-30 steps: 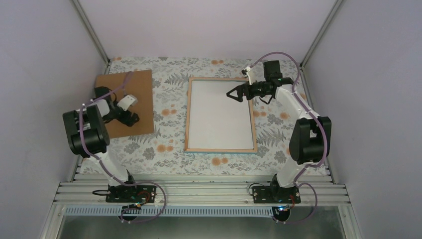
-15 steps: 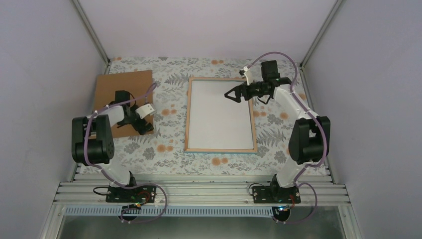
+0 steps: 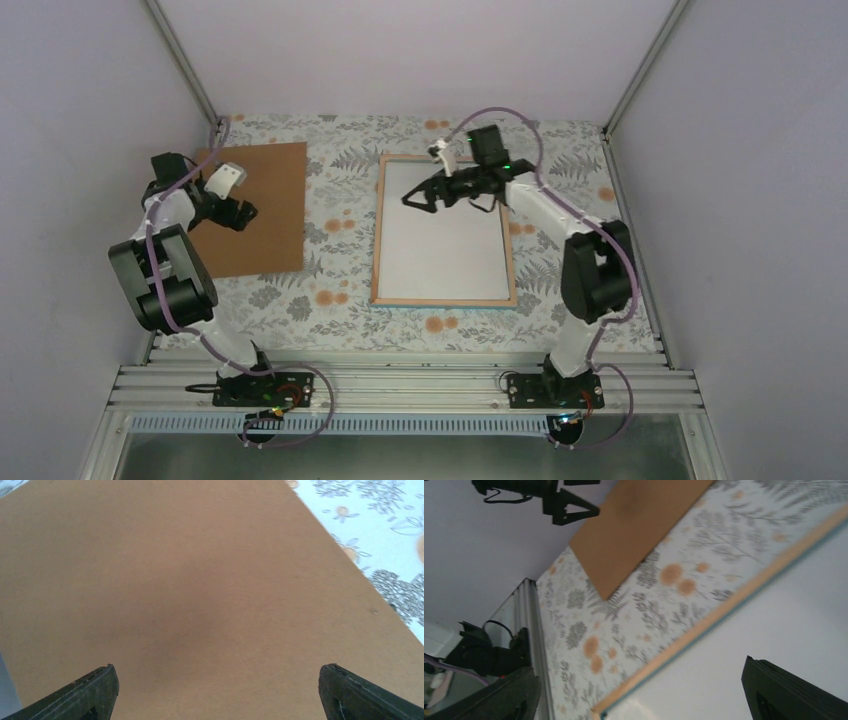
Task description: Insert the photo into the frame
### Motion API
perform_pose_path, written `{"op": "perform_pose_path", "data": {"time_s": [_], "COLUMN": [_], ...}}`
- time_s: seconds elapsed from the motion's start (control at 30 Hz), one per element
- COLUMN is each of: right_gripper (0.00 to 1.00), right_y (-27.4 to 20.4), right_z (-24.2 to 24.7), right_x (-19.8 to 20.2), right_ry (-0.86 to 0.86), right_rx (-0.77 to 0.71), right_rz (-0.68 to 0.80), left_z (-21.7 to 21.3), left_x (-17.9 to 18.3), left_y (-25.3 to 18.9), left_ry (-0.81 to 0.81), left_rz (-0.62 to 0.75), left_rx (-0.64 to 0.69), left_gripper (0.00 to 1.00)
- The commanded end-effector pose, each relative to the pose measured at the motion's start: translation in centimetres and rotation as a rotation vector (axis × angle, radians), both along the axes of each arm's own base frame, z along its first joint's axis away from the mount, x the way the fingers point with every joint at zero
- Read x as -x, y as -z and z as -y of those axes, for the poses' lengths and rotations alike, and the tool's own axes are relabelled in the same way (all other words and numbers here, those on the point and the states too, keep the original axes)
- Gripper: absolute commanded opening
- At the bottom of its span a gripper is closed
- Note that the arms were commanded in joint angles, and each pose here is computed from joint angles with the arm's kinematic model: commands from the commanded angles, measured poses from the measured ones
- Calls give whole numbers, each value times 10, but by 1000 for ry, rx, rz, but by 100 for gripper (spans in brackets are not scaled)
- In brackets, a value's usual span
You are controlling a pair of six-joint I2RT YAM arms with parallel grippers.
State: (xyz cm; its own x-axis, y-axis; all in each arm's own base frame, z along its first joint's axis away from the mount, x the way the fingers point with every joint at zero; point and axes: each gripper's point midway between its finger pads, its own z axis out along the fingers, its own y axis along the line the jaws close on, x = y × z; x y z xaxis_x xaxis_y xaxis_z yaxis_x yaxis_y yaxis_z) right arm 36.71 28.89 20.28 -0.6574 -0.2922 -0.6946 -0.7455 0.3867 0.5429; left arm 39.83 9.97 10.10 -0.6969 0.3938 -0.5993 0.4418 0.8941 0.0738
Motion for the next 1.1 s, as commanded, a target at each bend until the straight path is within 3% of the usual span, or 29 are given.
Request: {"op": "perform_pose_path", "data": {"time_s": [0.0,0.2,0.57,1.07], "right_gripper": [100,98,94,90], "right_y": [-15,13,85,167], "right_z": [-69,-151,-241,-280], "right_x": [-2,-2,11,37], "right_ry": [-37,-1,123,179], "right_rx": [-108,-139,-86,-37], "right_rz": [-62,-256,-526,-724], "left_z": [-20,-54,-96,-114], "left_x": [-4,-3,0,13], "left_y": [10,23,50,91], "left_ry": [-104,-212,-329,-400], "left_rz": [-30,-46,-75,-158], "left_rx": [80,97,95,100], "left_gripper": [100,100,100,100]}}
